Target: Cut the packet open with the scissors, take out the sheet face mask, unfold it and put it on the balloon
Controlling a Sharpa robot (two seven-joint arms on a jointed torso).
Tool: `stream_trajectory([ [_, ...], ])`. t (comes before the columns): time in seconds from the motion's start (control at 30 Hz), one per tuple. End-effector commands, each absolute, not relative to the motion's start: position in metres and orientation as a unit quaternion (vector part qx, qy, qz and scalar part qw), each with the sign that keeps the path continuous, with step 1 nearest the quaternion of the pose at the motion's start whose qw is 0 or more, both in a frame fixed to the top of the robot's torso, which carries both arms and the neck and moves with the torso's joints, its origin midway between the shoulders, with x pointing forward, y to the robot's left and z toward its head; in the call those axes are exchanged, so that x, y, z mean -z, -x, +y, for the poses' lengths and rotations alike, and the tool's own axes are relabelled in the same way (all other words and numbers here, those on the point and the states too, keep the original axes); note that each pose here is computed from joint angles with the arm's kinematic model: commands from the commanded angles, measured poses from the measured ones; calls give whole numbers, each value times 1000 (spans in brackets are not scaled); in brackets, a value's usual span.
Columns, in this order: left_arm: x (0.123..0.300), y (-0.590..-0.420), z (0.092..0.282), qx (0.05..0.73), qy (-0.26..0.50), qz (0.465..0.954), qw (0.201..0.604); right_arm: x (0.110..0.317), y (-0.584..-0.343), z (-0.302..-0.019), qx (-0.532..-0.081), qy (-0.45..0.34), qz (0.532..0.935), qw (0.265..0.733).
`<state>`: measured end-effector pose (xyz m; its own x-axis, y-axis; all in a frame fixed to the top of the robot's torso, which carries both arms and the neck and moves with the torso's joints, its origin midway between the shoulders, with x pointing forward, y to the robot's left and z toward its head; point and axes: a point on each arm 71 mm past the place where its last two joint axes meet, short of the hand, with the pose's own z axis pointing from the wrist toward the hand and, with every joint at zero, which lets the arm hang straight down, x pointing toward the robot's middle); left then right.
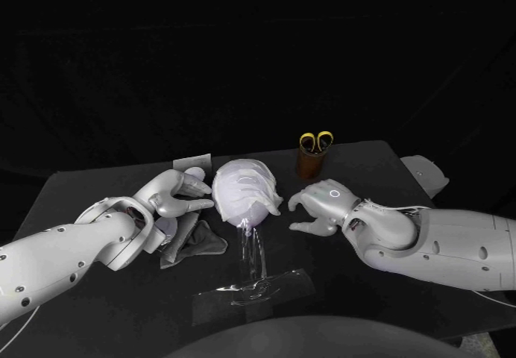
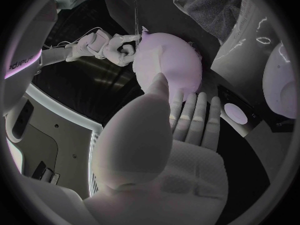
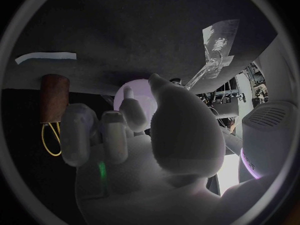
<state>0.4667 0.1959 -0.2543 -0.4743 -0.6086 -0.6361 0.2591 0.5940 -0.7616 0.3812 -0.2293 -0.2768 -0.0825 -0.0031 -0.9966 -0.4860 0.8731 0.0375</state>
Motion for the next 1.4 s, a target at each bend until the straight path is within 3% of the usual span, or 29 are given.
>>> stream_trajectory([
  [0.03,250,-465,197,460,146,733,480,284,-382,-234,-152,170,748,624],
  [0.4,244,-457,211,461,166,735,469,274,-381,-243,-169,127,718,663],
  [0.77,245,-450,212,439,203,738,470,234,-386,-246,-279,27,621,732],
  [1.4,265,-442,192,400,252,771,428,202,-414,-234,-383,-62,571,724],
])
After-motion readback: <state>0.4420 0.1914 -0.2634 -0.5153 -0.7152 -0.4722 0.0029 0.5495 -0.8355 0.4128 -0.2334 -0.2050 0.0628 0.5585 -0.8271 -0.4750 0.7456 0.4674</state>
